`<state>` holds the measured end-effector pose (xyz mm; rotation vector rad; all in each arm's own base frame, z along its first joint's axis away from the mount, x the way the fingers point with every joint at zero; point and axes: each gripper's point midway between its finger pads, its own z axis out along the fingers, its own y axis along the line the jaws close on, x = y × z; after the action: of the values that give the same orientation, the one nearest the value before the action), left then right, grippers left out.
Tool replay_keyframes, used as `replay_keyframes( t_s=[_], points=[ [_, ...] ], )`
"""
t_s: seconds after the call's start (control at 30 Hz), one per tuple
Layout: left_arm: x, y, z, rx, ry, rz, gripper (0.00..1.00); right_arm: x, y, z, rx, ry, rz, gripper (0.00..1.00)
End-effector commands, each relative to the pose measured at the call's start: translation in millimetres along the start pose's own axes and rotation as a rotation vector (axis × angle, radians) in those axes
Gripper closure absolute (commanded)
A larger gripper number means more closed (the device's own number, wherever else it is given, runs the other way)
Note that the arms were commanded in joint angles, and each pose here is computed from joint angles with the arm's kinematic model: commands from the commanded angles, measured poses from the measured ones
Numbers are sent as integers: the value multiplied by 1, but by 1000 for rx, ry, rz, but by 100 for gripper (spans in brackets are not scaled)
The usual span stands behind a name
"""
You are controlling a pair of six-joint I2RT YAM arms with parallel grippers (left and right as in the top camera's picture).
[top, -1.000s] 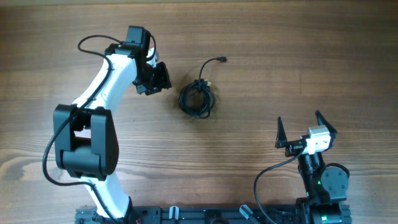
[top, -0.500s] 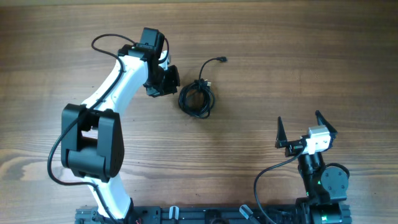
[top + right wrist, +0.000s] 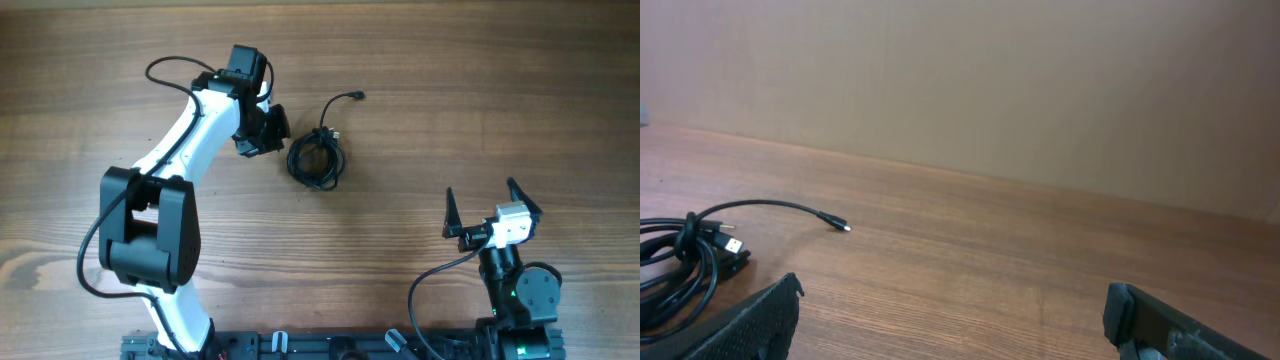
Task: Untangle cables
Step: 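Lower the left gripper down beside the cable coil's plug ends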
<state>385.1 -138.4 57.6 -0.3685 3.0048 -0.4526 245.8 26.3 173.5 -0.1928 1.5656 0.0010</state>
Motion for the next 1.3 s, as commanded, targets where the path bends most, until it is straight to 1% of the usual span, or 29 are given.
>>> replay_keyframes(
  t_s=[0.0,0.2,0.4,0.5,0.73,0.83,0.9,1.0,1.07,1.17,1.27],
  points=[
    [-12,10,2,-70,-56,-68,96,-2,0,0,-1,-8,-9,0],
    [-19,7,2,-60,-85,-84,96,-2,0,0,-1,-8,-9,0],
    [-26,18,0,-119,-130,-118,95,-2,0,0,-1,-8,-9,0],
    [-25,18,0,-119,-125,-119,86,-2,0,0,-1,-8,-9,0],
    [-13,25,6,-134,-84,-126,74,-2,0,0,-1,-8,-9,0],
    [-7,30,12,-145,-68,-129,70,-2,0,0,-1,-8,-9,0],
    [-4,33,15,-150,-60,-130,62,-2,0,0,-1,-8,-9,0],
    [-1,34,17,-154,-53,-132,56,-2,0,0,-1,-8,-9,0],
    [-2,34,17,-154,-54,-132,47,-2,0,0,-1,-8,-8,1],
    [-7,31,17,-140,-75,-127,41,-2,0,0,-1,-8,-8,0],
    [-16,26,17,-117,-112,-120,27,-2,0,0,-1,-8,-9,0]
  ],
)
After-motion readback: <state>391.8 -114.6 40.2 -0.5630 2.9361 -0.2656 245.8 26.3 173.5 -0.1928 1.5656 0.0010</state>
